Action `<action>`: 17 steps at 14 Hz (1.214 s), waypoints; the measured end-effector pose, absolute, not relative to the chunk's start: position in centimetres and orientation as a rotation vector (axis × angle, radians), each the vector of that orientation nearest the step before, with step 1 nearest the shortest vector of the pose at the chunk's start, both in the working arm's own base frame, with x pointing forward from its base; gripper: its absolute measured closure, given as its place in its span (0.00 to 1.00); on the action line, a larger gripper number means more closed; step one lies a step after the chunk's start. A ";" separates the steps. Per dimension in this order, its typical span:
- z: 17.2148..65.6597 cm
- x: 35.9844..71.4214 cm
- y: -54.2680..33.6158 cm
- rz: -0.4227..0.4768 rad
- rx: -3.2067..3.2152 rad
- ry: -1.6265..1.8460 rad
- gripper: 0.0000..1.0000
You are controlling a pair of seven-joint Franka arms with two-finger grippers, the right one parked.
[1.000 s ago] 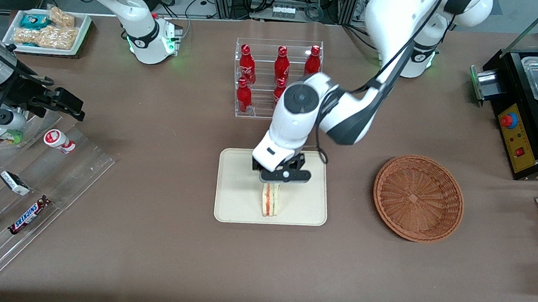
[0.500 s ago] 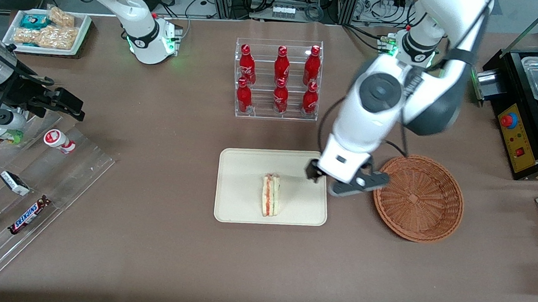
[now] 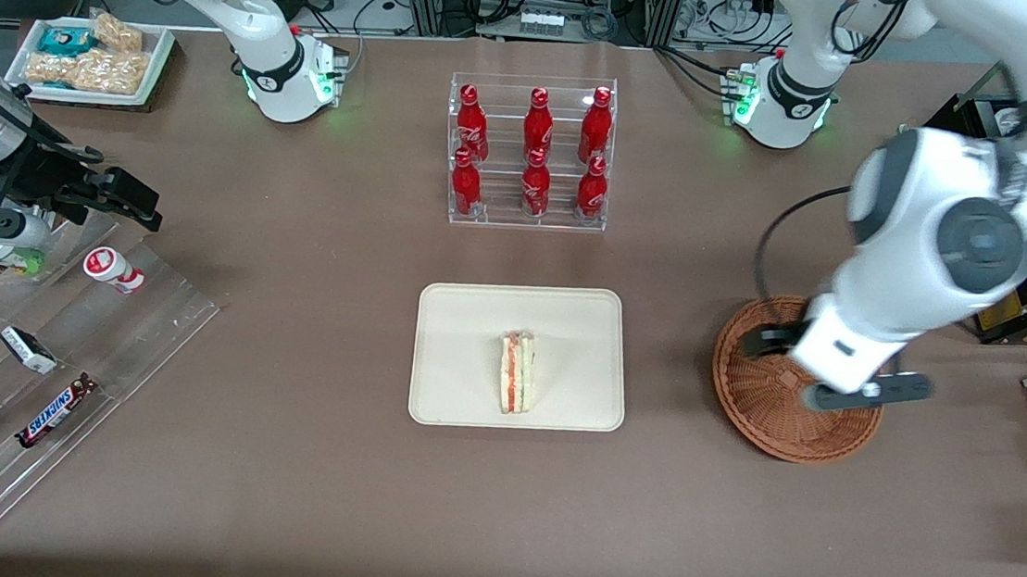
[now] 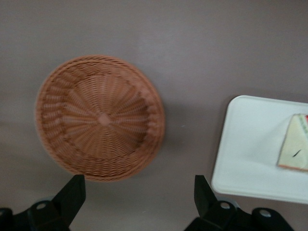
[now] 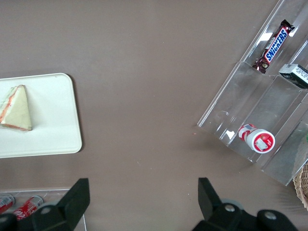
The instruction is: Place sandwich from basket to tray
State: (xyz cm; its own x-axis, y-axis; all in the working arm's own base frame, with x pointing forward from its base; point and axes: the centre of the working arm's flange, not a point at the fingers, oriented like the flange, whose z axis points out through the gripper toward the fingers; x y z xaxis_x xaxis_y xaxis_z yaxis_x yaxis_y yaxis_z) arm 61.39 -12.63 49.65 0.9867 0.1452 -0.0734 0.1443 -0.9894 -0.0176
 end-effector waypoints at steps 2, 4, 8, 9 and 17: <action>51.1 60.0 -8.1 0.137 -3.132 -0.178 0.00; 52.5 58.3 -5.3 0.124 -3.144 -0.157 0.00; 56.1 55.5 -2.1 0.097 -3.165 -0.055 0.00; 56.9 55.0 -1.9 0.086 -3.168 -0.017 0.00; 60.2 54.1 -3.2 -0.007 -3.162 0.124 0.00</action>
